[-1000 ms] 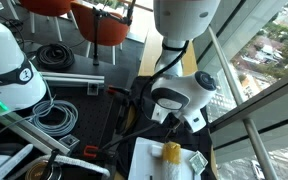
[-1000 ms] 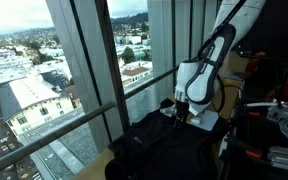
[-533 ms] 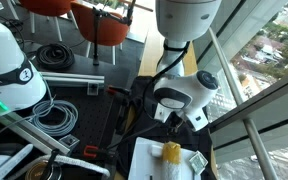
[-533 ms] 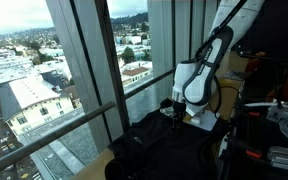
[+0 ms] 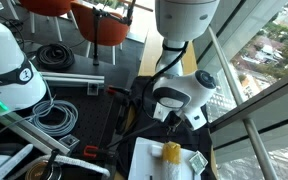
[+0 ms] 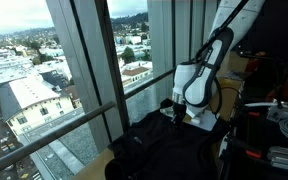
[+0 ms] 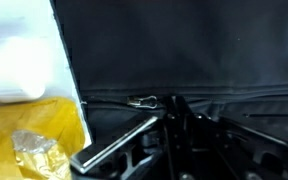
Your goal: Close the zipper on the jumper
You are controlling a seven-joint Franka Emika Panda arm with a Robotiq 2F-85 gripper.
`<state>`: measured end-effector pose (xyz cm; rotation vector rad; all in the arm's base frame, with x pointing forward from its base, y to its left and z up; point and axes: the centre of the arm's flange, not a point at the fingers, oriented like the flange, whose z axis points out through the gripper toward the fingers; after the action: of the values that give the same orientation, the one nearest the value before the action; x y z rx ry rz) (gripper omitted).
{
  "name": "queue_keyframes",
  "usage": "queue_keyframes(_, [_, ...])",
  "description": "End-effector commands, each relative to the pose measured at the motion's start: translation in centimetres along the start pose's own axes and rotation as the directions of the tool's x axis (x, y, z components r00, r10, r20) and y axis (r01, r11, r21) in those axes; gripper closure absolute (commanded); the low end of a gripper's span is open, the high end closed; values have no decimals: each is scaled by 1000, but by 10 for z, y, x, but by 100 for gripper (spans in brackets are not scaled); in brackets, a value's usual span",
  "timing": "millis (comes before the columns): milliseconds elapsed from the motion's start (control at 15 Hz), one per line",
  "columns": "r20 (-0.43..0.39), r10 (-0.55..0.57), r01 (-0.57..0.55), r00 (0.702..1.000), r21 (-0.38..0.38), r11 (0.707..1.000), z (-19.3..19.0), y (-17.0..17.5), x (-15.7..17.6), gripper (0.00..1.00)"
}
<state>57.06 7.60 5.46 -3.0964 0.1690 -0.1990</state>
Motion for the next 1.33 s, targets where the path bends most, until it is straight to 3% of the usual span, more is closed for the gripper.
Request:
queue_keyframes(0, [12, 4, -3, 1000, -28, 1000, 4, 3, 8, 100])
queue_keyframes(1067, [40, -71, 73, 997, -69, 995, -57, -20, 9, 100])
queue_keyframes(1133, [46, -80, 83, 996, -77, 994, -56, -20, 7, 74])
queue_keyframes(1200, [52, -91, 95, 994, -82, 992, -54, -20, 6, 73])
queue_keyframes(1267, [58, -98, 102, 994, -88, 991, -49, -19, 5, 66])
